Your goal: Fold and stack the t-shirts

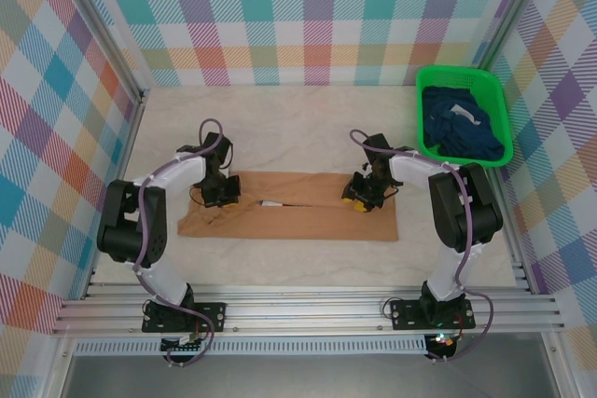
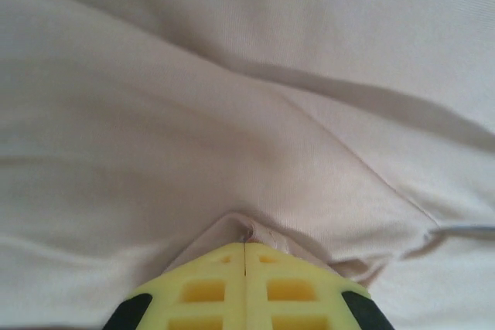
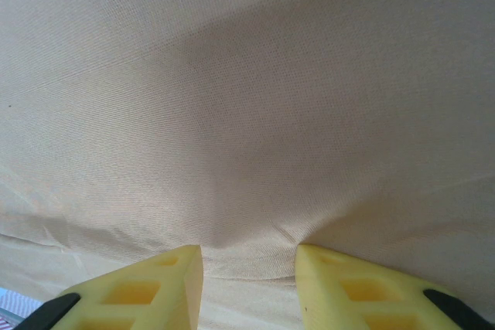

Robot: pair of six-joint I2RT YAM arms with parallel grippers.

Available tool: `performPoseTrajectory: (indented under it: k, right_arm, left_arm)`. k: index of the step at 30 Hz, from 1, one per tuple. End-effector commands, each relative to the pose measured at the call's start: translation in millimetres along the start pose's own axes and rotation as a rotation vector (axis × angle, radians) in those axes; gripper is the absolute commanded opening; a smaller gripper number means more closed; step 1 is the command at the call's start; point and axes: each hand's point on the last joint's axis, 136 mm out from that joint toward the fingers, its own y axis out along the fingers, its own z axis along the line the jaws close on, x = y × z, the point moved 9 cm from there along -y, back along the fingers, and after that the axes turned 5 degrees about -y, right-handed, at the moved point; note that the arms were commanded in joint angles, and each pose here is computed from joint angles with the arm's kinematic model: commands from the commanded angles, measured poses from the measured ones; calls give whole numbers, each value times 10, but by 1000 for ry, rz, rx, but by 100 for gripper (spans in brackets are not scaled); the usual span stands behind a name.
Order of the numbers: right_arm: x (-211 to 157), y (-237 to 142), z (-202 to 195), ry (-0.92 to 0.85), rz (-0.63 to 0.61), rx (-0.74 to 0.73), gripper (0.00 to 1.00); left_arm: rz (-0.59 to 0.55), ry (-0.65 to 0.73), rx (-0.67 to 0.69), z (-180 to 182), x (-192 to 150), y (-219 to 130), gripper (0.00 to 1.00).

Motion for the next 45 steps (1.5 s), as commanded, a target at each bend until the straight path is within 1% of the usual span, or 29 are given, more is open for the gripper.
performPoseTrajectory:
  k: [1, 5, 11, 12, 14, 18, 21, 22, 24, 27, 31, 34, 38, 41, 45]
  right_arm:
    - [-72, 53, -38, 7, 33, -18, 37]
    - [-75, 55, -46, 8, 34, -18, 37]
    - [-90, 72, -61, 9, 44, -22, 37]
    - [-91, 72, -60, 8, 44, -22, 37]
    - [-94, 75, -68, 11, 45, -23, 37]
    - [-97, 77, -68, 13, 47, -26, 37]
    - [-98, 63, -64, 12, 43, -25, 37]
    - [-101, 56, -68, 13, 42, -25, 37]
    - [-106, 52, -64, 10, 38, -22, 37]
    - [-108, 49, -66, 11, 39, -23, 37]
    - [-114, 41, -68, 11, 38, -24, 37]
    - [-113, 33, -64, 10, 34, -23, 36]
    - [-104, 42, -62, 11, 34, -22, 37]
    - [-97, 47, -57, 12, 34, -20, 36]
    - [-105, 59, -65, 12, 39, -25, 36]
  left_arm:
    - [4, -8, -34, -60, -179, -181, 1]
    - [28, -52, -69, -91, -313, -190, 2]
    - [93, -99, -91, -87, -492, -52, 4]
    - [103, -100, -91, -87, -519, -41, 7]
    - [124, -104, -102, -86, -565, -47, 17]
    - [161, -100, -192, -155, -624, -149, 24]
    - [90, -89, -176, -144, -558, -359, 32]
    - [69, -106, -160, -114, -505, -387, 32]
    - [31, -145, -138, -63, -410, -385, 32]
    - [-12, -192, -105, -44, -268, -280, 32]
    - [24, -208, -85, -80, -194, -20, 27]
    - [63, -186, -87, -105, -287, 82, 23]
    - [100, -168, -102, -126, -502, 103, 15]
    - [109, -182, -102, -91, -628, 155, 13]
    - [130, -191, -88, -75, -712, 269, 11]
